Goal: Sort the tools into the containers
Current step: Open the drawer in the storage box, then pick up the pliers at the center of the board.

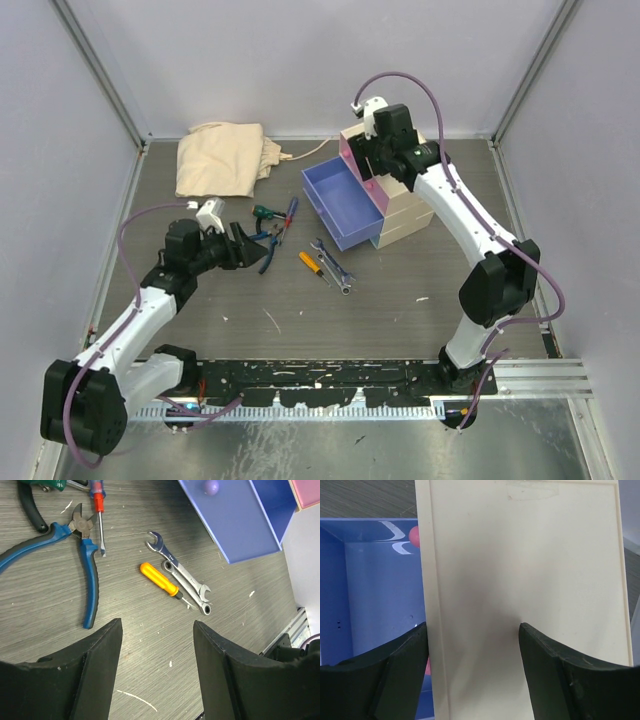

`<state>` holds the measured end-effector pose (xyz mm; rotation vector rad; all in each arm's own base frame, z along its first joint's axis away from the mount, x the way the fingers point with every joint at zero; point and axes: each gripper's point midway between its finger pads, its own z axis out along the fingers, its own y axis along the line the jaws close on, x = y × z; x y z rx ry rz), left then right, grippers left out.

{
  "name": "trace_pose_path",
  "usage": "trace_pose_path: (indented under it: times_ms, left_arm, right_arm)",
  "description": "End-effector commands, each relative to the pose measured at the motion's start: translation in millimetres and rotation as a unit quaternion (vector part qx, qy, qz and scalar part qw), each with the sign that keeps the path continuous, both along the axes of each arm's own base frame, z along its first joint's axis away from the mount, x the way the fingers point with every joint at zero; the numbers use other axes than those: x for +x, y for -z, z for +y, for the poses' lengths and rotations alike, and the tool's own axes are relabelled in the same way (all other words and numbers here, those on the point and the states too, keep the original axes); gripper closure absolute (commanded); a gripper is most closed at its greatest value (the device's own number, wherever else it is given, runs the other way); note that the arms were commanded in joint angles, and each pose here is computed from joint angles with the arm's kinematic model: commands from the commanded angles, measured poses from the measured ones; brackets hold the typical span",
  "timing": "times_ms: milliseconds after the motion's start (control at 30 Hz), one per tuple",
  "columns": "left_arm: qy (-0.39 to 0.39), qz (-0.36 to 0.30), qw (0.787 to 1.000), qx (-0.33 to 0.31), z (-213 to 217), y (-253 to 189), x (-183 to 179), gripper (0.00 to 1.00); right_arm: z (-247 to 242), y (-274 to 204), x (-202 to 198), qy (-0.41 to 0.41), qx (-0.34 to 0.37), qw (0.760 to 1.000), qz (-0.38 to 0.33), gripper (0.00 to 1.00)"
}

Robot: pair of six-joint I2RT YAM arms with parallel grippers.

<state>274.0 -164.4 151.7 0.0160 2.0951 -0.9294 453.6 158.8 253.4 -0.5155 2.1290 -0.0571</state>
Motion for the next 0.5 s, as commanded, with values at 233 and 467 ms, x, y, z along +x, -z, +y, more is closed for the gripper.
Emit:
trace_pose_path:
  times_ms: [233, 467]
  left_arm:
    - [-0.083, -0.007, 0.995, 0.049, 29, -29, 15, 0.37]
    - [-0.113, 0.008, 0.991, 0.072, 41, -32, 18, 0.33]
  right_arm:
    - [4, -81, -6, -0.030, 0.077, 0.993, -0.089, 0.19]
    - [3, -128, -37, -0.026, 0.160, 0.975, -0.154, 0.17]
